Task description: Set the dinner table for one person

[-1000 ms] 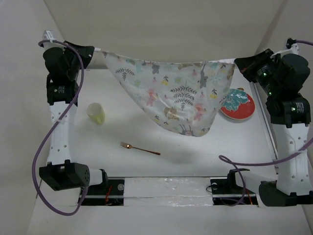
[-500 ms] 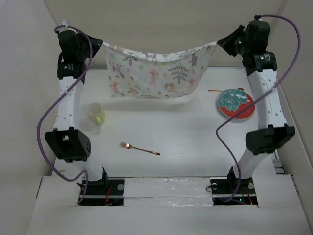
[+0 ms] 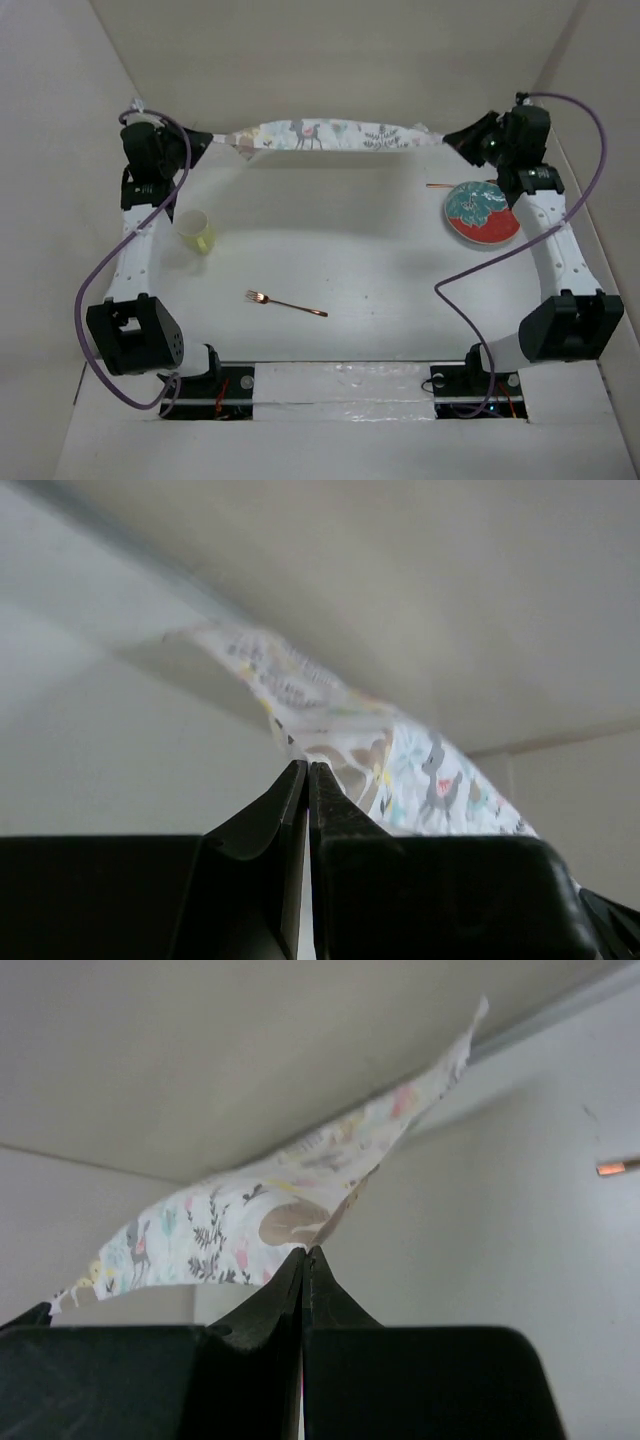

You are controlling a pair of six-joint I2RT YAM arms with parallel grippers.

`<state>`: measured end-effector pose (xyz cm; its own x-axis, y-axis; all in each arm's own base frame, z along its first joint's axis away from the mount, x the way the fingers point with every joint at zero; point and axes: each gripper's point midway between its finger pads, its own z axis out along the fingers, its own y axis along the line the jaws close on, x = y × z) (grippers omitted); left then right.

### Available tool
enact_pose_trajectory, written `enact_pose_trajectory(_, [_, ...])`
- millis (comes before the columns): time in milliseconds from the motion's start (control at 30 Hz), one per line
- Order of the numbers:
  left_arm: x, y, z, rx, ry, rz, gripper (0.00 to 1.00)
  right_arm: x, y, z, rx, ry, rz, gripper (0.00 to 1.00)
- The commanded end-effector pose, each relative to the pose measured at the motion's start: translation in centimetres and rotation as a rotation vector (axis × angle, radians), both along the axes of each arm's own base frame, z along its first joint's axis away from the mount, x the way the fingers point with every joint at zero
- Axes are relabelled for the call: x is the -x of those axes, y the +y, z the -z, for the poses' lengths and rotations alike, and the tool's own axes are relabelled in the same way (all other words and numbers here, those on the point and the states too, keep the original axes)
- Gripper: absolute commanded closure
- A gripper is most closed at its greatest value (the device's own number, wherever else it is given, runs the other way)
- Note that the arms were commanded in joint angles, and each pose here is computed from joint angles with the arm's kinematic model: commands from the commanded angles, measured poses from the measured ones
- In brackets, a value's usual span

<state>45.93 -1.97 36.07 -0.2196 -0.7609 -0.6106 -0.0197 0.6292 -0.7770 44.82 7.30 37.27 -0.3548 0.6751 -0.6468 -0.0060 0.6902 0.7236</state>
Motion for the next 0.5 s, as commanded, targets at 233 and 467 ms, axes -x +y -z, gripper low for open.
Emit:
enact_pose_trajectory(233, [5.1, -0.8, 19.7, -0.074, 0.327, 0.09, 1.0, 3.3, 0.5, 22.4, 0.024, 0.436, -0.074, 1.0])
enact_pose_trajectory(467, [8.5, -0.8, 24.8, -0.112, 0.471, 0.105, 1.0, 6.7, -0.1, 27.2, 0.059, 0.571, -0.06, 1.0])
